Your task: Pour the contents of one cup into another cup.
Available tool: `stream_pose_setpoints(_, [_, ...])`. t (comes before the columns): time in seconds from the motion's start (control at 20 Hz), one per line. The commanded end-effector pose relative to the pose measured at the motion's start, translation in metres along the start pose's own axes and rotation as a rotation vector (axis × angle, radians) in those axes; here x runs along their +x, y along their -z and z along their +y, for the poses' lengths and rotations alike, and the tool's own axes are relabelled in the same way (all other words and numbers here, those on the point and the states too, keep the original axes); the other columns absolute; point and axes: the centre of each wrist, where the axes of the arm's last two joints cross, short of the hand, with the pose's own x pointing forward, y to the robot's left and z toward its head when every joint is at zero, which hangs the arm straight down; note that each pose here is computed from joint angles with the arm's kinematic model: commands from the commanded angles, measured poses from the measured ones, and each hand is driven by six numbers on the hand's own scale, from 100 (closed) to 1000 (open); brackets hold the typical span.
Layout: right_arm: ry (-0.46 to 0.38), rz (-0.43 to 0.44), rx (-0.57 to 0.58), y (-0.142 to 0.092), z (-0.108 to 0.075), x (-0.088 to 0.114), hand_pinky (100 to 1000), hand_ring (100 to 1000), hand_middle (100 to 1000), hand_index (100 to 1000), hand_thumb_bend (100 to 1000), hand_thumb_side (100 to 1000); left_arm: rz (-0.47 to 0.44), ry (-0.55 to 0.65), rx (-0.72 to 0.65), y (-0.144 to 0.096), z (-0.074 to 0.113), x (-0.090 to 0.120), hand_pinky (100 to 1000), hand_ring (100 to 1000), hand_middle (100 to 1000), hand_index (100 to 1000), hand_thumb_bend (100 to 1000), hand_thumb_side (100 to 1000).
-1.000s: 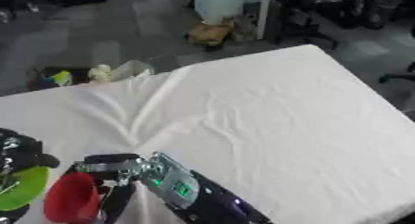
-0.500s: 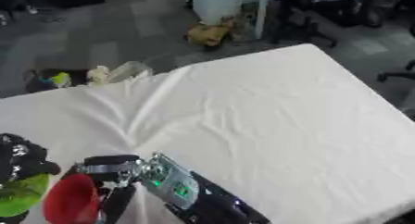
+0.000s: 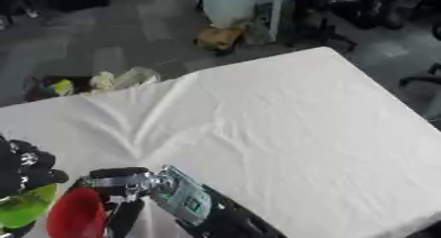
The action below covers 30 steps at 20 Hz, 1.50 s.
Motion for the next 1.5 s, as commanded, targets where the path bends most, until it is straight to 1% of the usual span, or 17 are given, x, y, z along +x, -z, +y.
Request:
stream_pose_setpoints(0.05, [-0.021,-0.012,-0.002,0.001,-0.007,0.006,406,100,100,418,100,100,-0.01,0.098,-0.029,-0.004,0.009,-0.002,100,213,469,842,575,379])
stream_pose_setpoints(0.65, [-0.021,-0.009,-0.003,0.001,-0.007,0.005,403,100,100,417,100,100,-0.011,0.211,-0.055,-0.003,0.008,0.001,100,159,470,837,673,410])
stream_pose_setpoints(0.8, [-0.023,-0.008,-0.003,0.001,-0.008,0.005,402,100,100,417,100,100,-0.013,0.245,-0.061,-0.002,0.008,0.002,100,134,471,836,717,423])
stream_pose_setpoints(1.05, [-0.024,-0.005,-0.001,0.0,-0.007,0.005,401,100,100,416,100,100,-0.021,0.288,-0.071,-0.001,0.006,0.005,100,118,474,837,733,423])
stream_pose_setpoints(1.5, [-0.025,-0.002,0.001,-0.001,-0.007,0.004,398,100,100,416,100,100,-0.046,0.316,-0.099,0.002,0.002,0.01,100,100,476,839,750,425])
